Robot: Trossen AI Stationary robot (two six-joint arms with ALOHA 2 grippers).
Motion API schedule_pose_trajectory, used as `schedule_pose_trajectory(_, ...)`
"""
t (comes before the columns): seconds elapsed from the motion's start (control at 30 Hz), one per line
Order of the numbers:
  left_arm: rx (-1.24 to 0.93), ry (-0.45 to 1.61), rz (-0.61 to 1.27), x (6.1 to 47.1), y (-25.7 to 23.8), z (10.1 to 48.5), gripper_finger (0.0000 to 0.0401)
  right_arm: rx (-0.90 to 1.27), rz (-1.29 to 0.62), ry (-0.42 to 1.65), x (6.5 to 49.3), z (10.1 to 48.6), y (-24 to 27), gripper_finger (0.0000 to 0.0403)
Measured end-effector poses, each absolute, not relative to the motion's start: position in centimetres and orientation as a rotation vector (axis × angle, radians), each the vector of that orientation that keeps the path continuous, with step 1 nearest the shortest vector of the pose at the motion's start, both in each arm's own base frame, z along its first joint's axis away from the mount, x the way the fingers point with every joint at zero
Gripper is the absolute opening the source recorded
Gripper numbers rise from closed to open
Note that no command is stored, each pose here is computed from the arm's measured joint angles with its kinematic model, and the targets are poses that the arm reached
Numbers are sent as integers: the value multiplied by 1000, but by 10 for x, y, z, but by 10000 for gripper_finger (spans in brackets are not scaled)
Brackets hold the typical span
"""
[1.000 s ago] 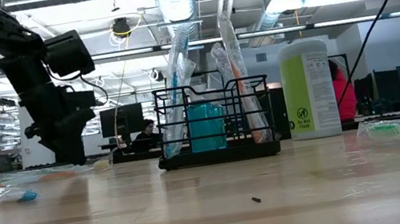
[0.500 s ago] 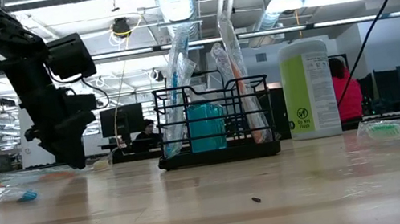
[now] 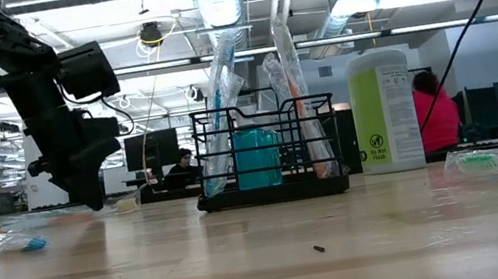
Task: Pick & Place toothbrushing station
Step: Put the top orange toothbrush into the left compartment of the organizer
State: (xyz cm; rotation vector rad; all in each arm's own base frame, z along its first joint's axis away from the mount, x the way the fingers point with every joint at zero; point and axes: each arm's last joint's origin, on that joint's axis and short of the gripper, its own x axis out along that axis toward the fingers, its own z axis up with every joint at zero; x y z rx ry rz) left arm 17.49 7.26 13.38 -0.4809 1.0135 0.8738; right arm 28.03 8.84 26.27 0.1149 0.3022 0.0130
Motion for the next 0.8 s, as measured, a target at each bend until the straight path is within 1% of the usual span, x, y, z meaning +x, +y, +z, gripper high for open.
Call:
schedule_pose_trajectory(0.2, -482, 989, 852, 175, 70, 138, 1, 111, 14, 306, 280, 262, 88, 0)
schedule_pose_trajectory(0.37, -493, 896, 820, 174, 64, 152, 0, 110, 13, 308, 280, 262, 88, 0)
schedule_pose_trajectory(0.47, -495, 809, 782, 174, 58, 165, 0, 110, 13, 308, 280, 262, 88, 0)
schedule_pose_trajectory(0.7, -504, 524, 632, 178, 40, 199, 0, 107, 3, 322, 280, 261, 86, 0)
schedule_pose_trajectory(0.8, -489, 443, 593, 179, 33, 208, 0, 107, 3, 322, 280, 261, 86, 0)
